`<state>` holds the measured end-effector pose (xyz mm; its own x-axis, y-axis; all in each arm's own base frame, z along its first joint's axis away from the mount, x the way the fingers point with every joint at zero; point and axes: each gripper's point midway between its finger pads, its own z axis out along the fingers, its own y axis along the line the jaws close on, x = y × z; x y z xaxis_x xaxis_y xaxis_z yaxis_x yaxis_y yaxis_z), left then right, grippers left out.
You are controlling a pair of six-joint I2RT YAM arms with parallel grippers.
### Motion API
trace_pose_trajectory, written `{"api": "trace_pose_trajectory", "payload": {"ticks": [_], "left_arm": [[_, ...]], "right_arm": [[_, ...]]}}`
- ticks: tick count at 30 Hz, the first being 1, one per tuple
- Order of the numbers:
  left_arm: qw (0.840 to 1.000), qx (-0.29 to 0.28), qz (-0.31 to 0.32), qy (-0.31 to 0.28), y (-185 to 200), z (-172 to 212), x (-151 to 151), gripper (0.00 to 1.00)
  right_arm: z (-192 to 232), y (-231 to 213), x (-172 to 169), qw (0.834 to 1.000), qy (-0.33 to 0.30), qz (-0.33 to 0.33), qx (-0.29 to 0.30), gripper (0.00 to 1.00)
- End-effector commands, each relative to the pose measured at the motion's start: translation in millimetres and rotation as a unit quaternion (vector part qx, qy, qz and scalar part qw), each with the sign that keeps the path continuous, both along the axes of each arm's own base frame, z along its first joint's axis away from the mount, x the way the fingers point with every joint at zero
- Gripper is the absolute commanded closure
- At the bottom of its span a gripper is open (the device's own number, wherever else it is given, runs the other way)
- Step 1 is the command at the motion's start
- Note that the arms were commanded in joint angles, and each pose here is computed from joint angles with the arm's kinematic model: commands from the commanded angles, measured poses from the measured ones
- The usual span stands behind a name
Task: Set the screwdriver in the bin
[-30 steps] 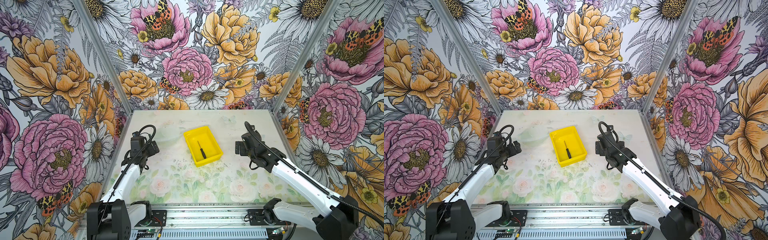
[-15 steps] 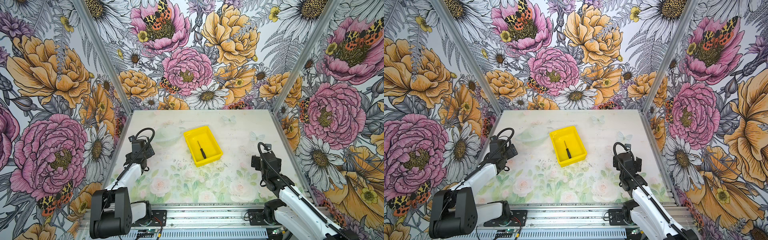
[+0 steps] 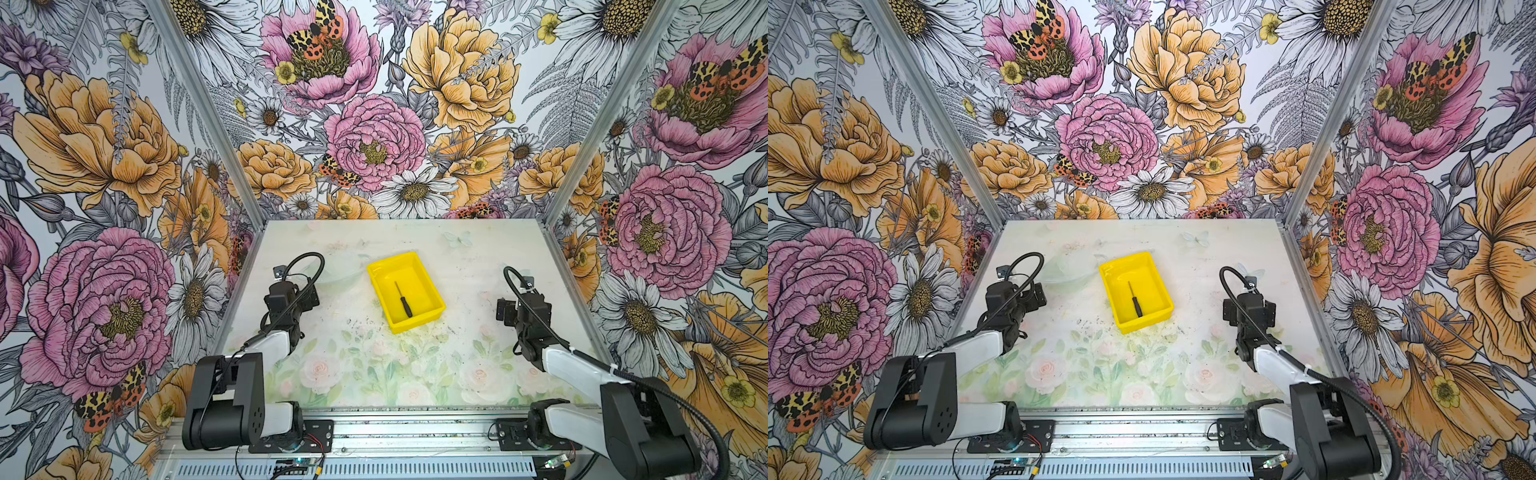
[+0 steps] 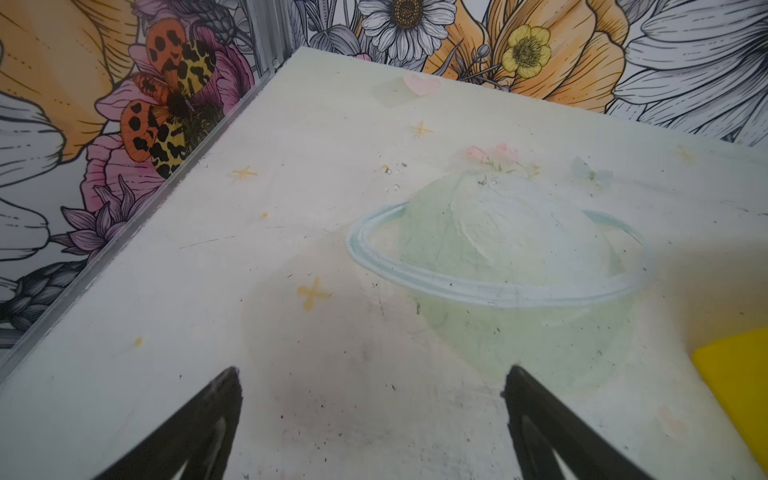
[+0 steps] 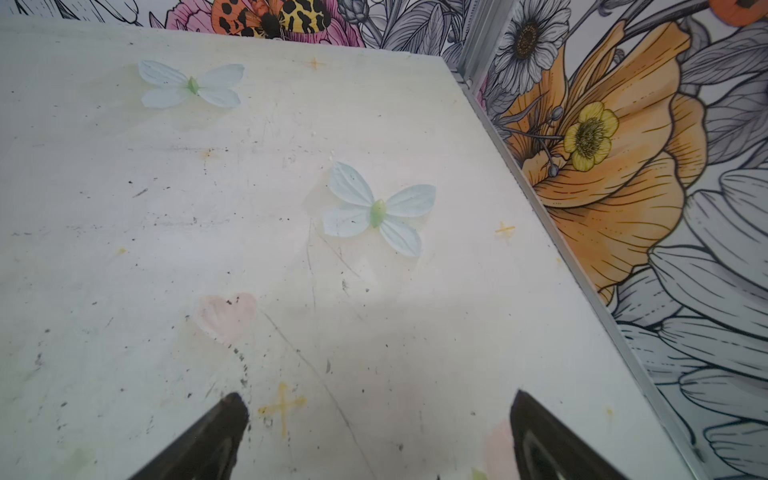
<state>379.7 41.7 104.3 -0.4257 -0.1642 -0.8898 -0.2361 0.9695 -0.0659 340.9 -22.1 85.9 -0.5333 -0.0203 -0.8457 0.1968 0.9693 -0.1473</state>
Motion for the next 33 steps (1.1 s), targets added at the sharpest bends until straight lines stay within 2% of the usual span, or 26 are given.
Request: {"api": "trace_pose_trajectory", "payload": {"ticks": [1,7,11,17,33], "left_arm": [[0.997,0.025,-0.028,-0.069,-8,35,24,0.01],[0.992,0.045,-0.057,-0.103,-24,32,34,0.01],[0.987,0.048,-0.064,-0.138,-27,26,26,0.01],[0.988,0.047,-0.061,-0.133,-26,25,27,0.01],[0.989,0.039,-0.065,-0.131,-25,24,28,0.01]], "right_arm": [[39,6,43,0.996,-0.081,0.018,0.012,0.01],[31,6,79,0.996,-0.066,0.049,0.018,0.01],[28,-2,77,0.993,-0.087,0.055,0.052,0.01],[25,0,63,0.986,-0.143,0.072,0.055,0.01],[25,0,62,0.987,-0.137,0.067,0.052,0.00]]}}
